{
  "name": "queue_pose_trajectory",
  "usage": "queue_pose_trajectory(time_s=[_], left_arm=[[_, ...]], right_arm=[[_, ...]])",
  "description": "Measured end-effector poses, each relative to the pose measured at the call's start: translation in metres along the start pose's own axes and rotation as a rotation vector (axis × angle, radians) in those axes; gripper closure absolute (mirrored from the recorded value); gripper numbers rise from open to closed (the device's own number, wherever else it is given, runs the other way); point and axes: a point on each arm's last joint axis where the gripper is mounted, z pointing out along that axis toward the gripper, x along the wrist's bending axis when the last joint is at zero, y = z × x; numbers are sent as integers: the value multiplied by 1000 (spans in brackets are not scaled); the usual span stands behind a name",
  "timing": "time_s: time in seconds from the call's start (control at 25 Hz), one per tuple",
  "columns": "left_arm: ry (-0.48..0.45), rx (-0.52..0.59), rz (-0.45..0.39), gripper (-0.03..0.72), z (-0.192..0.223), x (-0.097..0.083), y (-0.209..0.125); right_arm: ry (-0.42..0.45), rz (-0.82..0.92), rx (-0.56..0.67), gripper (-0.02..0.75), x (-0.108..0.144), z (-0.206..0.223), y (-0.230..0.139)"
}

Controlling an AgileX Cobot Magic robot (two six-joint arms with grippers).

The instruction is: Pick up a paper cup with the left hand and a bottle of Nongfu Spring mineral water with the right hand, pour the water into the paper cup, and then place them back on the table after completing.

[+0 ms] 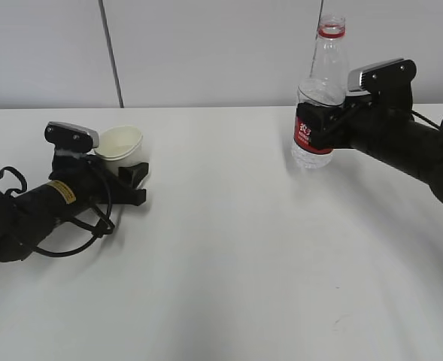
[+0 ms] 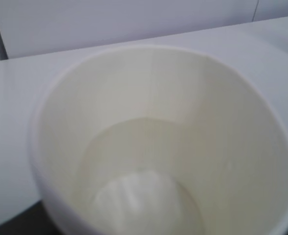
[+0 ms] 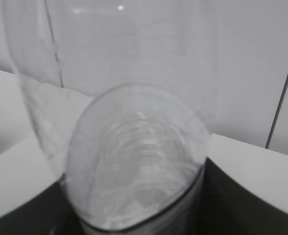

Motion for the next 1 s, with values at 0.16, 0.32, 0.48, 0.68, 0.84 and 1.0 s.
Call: queue_pose_trajectory(time_s=[0.16, 0.32, 0.48, 0.68, 0.84, 1.0], left_arm=[[0, -6, -5, 294, 2, 1, -4], [0, -8, -6, 295, 3, 1, -5], [0, -9, -6, 295, 3, 1, -5], [0, -9, -6, 286, 3, 1, -5], [0, -8, -6, 257, 3, 1, -5], [0, -8, -6, 185, 3, 1, -5]], right_arm=[[0, 0, 0, 364, 0, 0, 0], [0, 0, -2, 364, 0, 0, 0], [0, 0, -2, 364, 0, 0, 0], [2, -1, -2, 364, 0, 0, 0], [2, -1, -2, 364, 0, 0, 0], [2, -1, -2, 364, 0, 0, 0]])
